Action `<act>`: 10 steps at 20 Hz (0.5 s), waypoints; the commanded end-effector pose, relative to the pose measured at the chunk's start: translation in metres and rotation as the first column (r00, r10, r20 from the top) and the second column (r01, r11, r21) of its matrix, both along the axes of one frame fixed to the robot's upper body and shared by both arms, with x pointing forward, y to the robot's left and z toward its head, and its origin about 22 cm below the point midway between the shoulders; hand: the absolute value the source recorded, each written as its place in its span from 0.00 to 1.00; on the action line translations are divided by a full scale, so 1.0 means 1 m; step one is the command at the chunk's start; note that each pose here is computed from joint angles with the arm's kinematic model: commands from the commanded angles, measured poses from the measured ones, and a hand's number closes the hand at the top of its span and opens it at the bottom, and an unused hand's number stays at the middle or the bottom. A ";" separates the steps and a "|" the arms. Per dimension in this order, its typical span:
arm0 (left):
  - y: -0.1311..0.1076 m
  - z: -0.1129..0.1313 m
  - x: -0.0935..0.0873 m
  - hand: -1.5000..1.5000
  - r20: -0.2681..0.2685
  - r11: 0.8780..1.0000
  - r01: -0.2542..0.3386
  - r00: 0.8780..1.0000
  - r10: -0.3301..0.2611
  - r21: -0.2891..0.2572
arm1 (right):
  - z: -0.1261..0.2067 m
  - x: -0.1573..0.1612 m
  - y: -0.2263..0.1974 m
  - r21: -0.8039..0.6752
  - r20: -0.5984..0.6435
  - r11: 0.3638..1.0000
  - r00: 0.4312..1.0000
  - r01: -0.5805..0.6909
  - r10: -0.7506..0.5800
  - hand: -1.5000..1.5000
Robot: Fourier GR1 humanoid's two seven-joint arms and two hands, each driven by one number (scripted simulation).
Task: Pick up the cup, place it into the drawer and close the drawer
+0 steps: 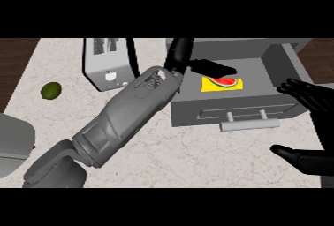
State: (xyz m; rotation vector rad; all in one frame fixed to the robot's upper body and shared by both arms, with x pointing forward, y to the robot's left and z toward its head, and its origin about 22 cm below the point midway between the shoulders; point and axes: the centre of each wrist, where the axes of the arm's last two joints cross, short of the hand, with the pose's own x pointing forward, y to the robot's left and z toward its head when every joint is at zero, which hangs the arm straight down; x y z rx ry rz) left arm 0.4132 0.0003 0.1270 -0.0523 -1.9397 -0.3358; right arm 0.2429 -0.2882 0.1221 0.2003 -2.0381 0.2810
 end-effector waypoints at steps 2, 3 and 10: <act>-0.003 0.014 0.000 0.00 0.022 0.995 0.031 0.999 -0.029 -0.091 | 0.014 -0.019 -0.008 -0.088 -0.001 0.996 1.000 -0.029 0.029 1.00; -0.006 0.024 0.002 0.00 0.019 0.996 0.014 1.000 -0.013 -0.094 | 0.015 -0.007 -0.008 -0.149 0.015 0.988 0.999 -0.033 0.036 1.00; 0.051 0.030 0.020 0.00 -0.011 0.985 -0.045 0.999 0.044 -0.166 | 0.020 -0.030 -0.017 -0.377 -0.025 0.926 0.999 -0.028 0.021 1.00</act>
